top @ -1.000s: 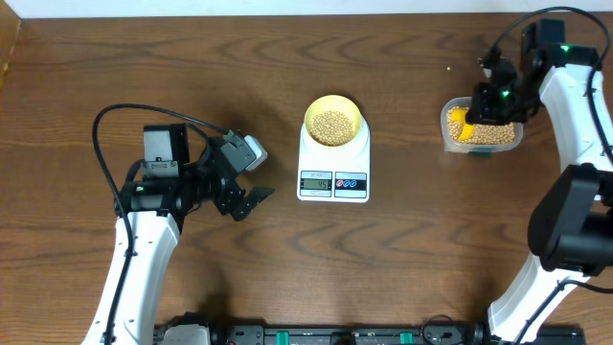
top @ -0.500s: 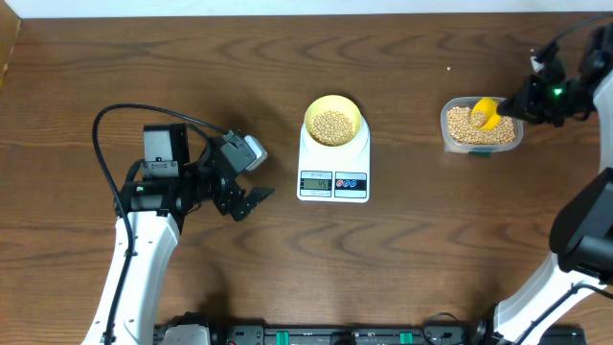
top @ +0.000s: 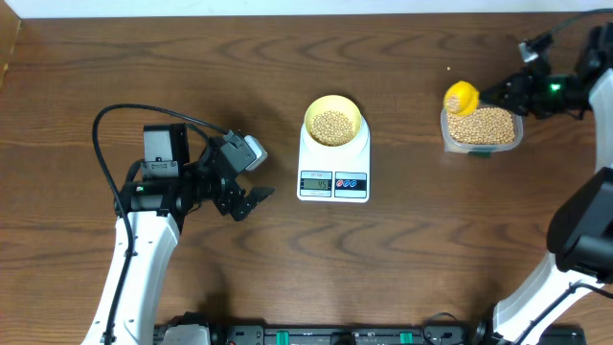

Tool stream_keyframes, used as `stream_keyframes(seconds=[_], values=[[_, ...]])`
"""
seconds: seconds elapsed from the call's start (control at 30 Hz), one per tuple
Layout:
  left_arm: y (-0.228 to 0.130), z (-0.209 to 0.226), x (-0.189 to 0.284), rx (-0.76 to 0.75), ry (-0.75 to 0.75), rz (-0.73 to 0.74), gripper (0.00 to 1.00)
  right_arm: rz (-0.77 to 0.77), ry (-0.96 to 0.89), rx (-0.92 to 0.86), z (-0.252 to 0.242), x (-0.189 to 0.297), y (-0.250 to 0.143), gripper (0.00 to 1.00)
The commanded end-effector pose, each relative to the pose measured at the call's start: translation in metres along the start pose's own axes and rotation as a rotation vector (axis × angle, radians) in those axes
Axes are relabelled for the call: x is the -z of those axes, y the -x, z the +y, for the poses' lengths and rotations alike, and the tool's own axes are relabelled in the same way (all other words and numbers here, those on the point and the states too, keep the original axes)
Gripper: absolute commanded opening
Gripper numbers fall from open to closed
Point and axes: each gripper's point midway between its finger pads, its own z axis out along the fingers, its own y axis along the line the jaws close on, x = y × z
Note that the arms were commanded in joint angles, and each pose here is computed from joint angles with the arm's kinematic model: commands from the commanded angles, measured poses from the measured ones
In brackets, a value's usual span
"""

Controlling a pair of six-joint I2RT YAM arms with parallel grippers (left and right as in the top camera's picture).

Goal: Scoop item into bowl and weigh 50g on scale
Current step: 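Lift the scoop and carry it left over the yellow bowl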

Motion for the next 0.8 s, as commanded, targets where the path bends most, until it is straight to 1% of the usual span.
stream_keyframes(seconds=[0.0, 0.13, 0.17, 0.37, 0.53, 0.77], values=[[0.001, -0.003, 0.002, 0.001, -0.006, -0.014, 0.95, 0.026, 0.067, 0.089, 0.039, -0.020, 0.001, 0.01], [0.001, -0.002, 0.002, 0.002, -0.006, -0.014, 0.95, 0.052, 0.094, 0.131, 0.070, -0.049, 0.000, 0.01], [0.001, -0.002, 0.002, 0.001, -0.006, -0.014, 0.95, 0.061, 0.107, 0.158, 0.084, -0.061, -0.001, 0.01], [0.001, -0.002, 0.002, 0.001, -0.006, -0.014, 0.95, 0.093, 0.149, 0.247, 0.123, -0.093, -0.011, 0.01], [0.001, -0.002, 0.002, 0.002, -0.006, -0.014, 0.95, 0.110, 0.144, 0.317, 0.145, -0.114, -0.020, 0.01], [0.001, -0.002, 0.002, 0.002, -0.006, -0.014, 0.95, 0.144, 0.078, 0.421, 0.163, -0.143, -0.039, 0.01]])
